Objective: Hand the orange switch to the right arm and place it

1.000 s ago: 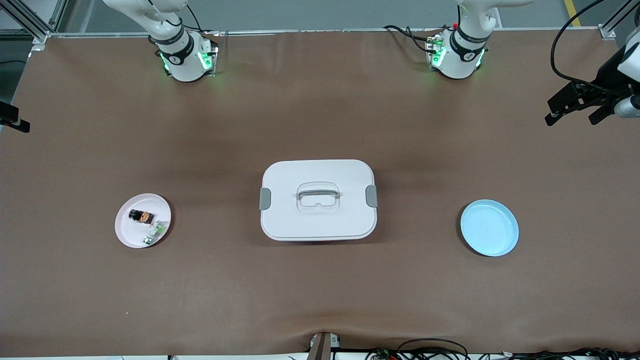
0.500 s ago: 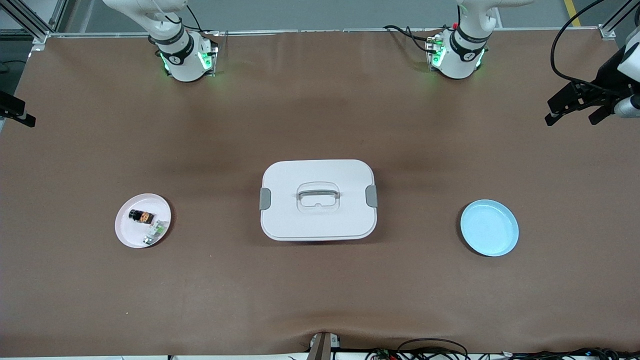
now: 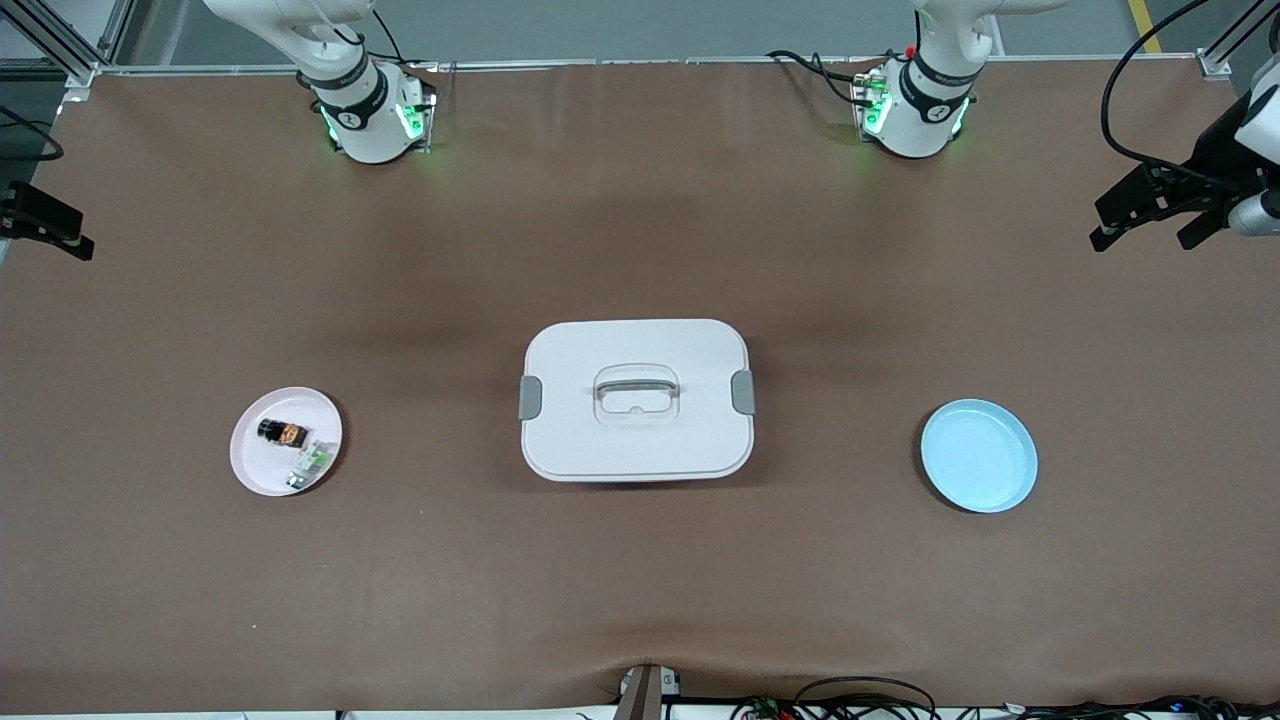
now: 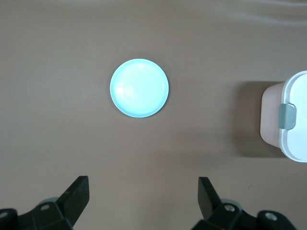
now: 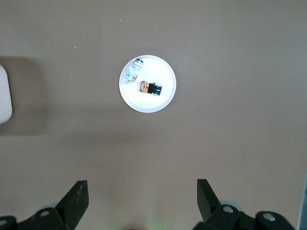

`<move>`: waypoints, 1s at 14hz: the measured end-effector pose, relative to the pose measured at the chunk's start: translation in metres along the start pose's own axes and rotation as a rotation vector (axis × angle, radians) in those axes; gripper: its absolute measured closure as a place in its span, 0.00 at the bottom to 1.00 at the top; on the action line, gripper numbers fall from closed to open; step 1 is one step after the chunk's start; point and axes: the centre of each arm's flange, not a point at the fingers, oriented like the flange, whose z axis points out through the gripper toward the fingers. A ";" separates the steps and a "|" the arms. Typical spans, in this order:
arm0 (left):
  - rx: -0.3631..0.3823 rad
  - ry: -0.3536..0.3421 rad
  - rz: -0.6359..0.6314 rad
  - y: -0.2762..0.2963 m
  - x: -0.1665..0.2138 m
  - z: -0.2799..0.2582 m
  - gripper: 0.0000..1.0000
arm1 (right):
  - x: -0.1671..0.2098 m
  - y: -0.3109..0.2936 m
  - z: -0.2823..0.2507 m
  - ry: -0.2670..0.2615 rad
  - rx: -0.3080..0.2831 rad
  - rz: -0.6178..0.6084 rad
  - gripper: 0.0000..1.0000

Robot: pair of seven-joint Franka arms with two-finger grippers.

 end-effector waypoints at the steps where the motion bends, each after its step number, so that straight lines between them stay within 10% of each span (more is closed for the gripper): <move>1: 0.000 0.000 0.000 0.000 0.000 0.000 0.00 | 0.000 -0.003 0.000 0.001 0.001 0.017 0.00; 14: 0.000 0.000 0.000 0.000 0.000 0.000 0.00 | -0.004 0.014 -0.002 0.007 0.105 0.079 0.00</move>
